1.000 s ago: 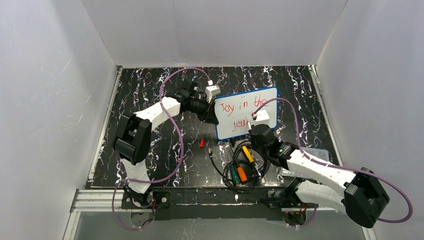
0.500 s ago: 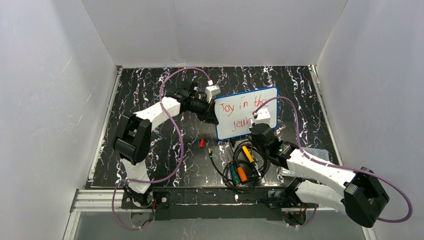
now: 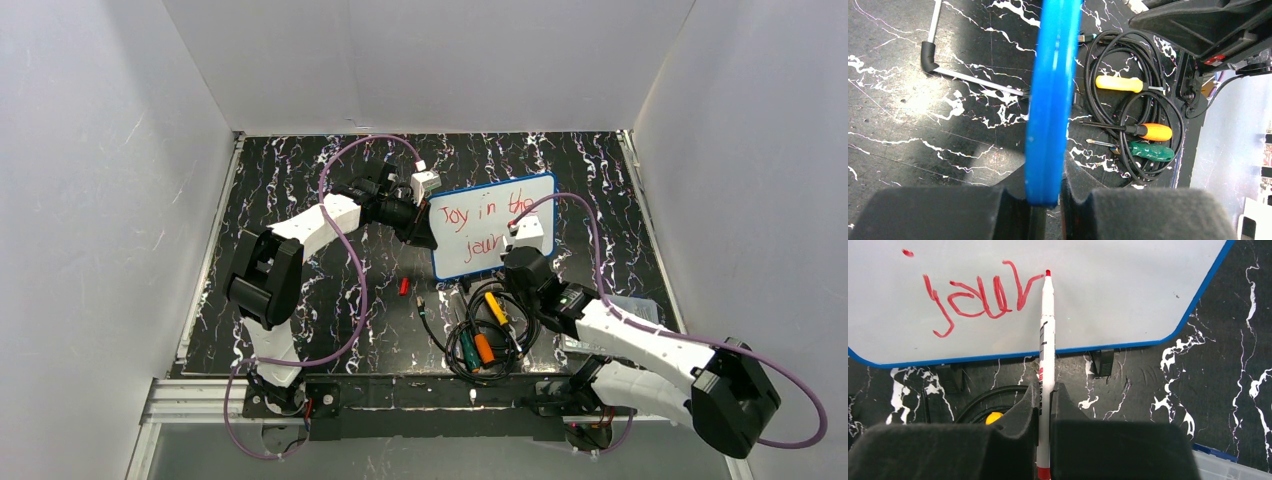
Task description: Write a sentence on the whiteboard
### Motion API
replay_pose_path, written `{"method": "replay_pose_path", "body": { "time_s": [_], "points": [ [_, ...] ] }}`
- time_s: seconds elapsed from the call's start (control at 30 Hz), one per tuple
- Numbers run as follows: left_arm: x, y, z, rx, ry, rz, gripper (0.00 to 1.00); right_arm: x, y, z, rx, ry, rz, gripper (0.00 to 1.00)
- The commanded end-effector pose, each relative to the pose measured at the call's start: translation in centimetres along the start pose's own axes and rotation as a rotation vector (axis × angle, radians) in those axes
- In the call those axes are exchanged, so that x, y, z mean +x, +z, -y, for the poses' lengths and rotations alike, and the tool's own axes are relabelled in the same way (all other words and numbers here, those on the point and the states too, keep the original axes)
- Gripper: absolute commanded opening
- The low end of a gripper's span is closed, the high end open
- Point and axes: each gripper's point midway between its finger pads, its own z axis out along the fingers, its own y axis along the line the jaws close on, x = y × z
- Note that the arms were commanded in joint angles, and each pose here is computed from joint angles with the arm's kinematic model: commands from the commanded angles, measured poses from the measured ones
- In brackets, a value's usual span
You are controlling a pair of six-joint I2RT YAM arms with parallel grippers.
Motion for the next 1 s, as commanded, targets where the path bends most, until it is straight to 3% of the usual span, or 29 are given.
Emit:
{"method": "replay_pose_path", "body": {
  "time_s": [0.0, 0.67, 0.97],
  "points": [
    [-2.7, -1.4, 2.2, 0.028, 0.081, 0.054, 0.00, -1.8, 0.5, 0.0, 0.024, 0.016, 0.042, 0.01],
    [-2.8, -1.4, 2.2, 0.028, 0.082, 0.054, 0.00, 3.0, 0.5, -0.9, -0.050, 0.057, -0.101, 0.01],
    [-2.8, -1.5, 2.2, 0.028, 0.081, 0.055, 0.00, 1.3, 0.4, -0.5, -0.022, 0.070, -0.046, 0.01]
  ]
}}
